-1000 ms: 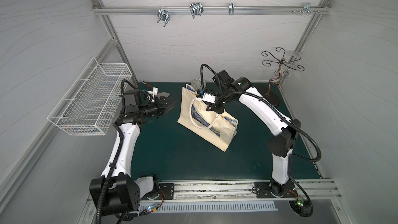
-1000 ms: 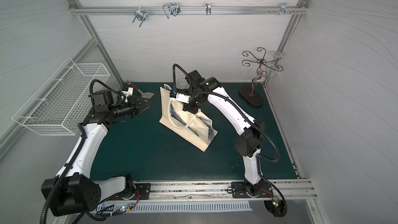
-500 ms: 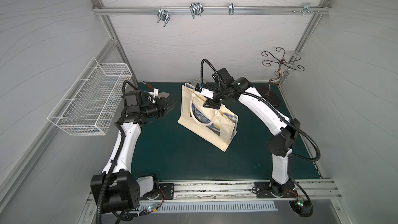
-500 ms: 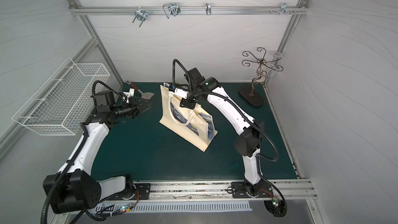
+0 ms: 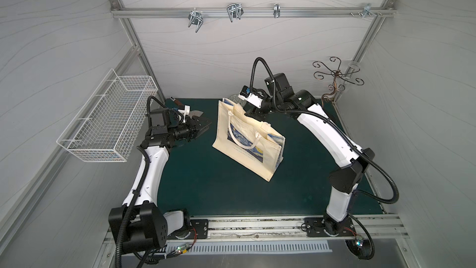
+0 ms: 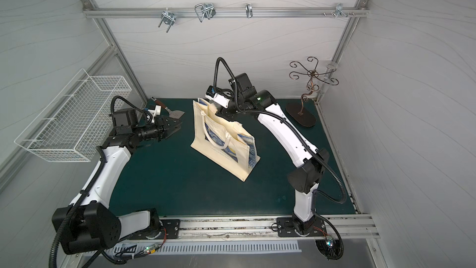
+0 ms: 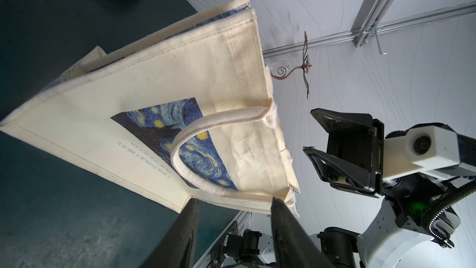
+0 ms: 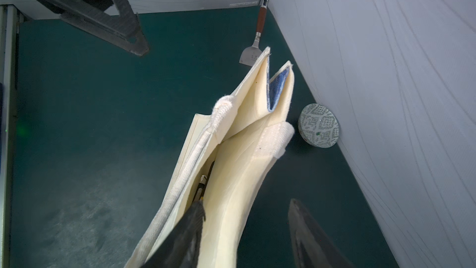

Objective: Place the art knife into the pouch
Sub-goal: Place the pouch at the center of the board, then reset both arms

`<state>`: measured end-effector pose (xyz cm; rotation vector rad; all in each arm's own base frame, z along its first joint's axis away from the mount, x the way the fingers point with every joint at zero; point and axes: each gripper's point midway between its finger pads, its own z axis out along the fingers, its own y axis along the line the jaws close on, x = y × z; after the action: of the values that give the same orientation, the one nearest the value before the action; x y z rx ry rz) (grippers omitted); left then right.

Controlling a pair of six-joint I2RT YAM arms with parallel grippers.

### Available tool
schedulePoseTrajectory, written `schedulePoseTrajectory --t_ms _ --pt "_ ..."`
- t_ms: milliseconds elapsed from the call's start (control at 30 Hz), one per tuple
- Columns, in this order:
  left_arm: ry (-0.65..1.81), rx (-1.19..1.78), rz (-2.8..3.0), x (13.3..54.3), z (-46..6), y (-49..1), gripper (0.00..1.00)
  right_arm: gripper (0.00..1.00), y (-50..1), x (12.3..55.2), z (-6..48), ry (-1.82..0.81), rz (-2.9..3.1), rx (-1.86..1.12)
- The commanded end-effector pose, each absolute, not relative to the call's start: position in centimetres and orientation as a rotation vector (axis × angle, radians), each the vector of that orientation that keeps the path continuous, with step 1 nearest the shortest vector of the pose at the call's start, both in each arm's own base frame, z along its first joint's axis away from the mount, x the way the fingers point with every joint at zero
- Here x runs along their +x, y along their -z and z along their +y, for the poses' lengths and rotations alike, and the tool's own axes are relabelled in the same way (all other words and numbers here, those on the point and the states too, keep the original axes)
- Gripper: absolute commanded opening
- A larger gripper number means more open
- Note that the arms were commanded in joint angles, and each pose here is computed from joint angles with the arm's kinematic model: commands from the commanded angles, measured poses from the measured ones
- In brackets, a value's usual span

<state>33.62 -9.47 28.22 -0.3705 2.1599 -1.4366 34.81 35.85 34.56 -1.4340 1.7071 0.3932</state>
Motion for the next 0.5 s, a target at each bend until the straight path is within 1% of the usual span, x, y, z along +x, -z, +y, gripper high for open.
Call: schedulePoseTrajectory --t_ms 0,33,67,100,133,167,233,267,467 --pt "1.403 -0.288 2.138 33.4 -9.4 -29.6 0.52 0.57 -37.0 35.1 34.4 -0.398 1.663 -1.35" --pt "1.389 -0.281 2.14 33.4 -9.4 -29.7 0.53 0.58 -37.4 35.3 33.8 -0.398 1.657 -1.319" --pt "1.372 -0.274 2.145 33.3 -9.3 -29.8 0.54 0.64 -37.9 35.7 33.0 -0.389 1.654 -1.282" --pt "1.354 -0.266 2.151 33.2 -9.2 -29.9 0.56 0.75 -38.2 35.9 32.4 -0.384 1.652 -1.256" --pt "1.329 -0.261 2.159 33.1 -9.0 -29.9 0.57 0.98 -38.7 36.0 31.5 -0.383 1.65 -1.223" --pt "1.299 -0.253 2.163 33.0 -8.9 -30.0 0.64 0.99 -39.0 36.2 30.5 -0.382 1.656 -1.19" --pt "1.261 -0.233 2.168 32.9 -8.7 -30.2 0.92 0.99 -39.3 36.6 28.3 -0.376 1.676 -1.125" --pt "1.239 -0.231 2.172 32.9 -8.4 -30.2 0.99 0.99 -39.3 36.9 27.1 -0.367 1.693 -1.086" --pt "1.07 -0.212 2.212 32.6 -7.2 -29.5 0.99 0.99 -37.2 38.0 19.3 -0.323 1.793 -0.839"
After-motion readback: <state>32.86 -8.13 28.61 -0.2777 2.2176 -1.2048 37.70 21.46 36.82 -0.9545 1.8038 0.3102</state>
